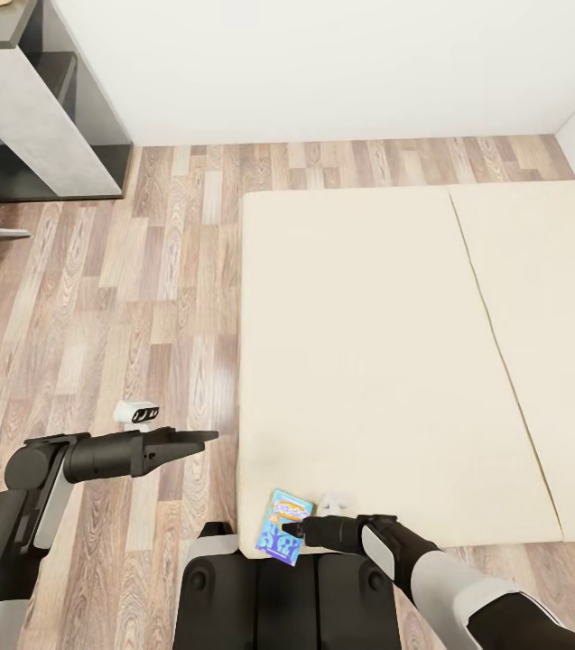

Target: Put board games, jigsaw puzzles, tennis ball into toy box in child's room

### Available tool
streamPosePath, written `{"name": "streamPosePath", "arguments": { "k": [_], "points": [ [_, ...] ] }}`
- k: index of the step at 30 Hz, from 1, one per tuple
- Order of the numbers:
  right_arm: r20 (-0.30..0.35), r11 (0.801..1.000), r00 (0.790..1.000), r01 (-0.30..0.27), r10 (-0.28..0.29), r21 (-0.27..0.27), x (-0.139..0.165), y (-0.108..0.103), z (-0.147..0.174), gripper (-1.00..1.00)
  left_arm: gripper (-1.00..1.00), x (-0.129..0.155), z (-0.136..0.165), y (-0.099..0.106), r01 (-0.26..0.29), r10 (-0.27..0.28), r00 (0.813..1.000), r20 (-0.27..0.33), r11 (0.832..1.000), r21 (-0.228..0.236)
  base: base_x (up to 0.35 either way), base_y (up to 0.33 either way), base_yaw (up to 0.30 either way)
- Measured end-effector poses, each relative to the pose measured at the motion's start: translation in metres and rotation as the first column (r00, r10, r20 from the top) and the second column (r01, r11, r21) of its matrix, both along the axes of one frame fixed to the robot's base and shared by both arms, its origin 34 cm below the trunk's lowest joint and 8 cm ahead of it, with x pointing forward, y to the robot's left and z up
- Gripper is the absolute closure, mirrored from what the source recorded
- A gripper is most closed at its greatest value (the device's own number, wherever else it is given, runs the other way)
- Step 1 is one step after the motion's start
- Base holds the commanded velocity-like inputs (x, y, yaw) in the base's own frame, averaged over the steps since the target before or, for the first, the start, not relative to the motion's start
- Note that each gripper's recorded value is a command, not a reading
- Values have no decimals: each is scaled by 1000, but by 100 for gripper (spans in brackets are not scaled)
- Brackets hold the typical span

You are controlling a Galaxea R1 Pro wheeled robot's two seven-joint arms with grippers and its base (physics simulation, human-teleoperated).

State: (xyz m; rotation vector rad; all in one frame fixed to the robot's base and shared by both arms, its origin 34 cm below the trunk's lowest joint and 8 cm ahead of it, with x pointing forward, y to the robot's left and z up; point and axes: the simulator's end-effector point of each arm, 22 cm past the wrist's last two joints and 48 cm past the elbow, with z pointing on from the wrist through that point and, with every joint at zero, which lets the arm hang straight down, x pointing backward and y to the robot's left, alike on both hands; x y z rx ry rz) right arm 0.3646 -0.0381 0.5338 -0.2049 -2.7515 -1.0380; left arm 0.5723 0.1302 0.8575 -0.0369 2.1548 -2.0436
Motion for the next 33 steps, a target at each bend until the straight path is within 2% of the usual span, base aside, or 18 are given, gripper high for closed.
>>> {"name": "streamPosePath", "arguments": {
  "k": [12,33],
  "points": [
    [0,1000,1000,0,0,0,0,0,0,-100,-100,0,0,0,0,0,1000,0,1000,0,0,0,0],
    [52,1000,999,12,-13,22,15,12,3,-100,-100,0,0,0,1,-1,1000,0,1000,3,0,0,0]
  ]
}}
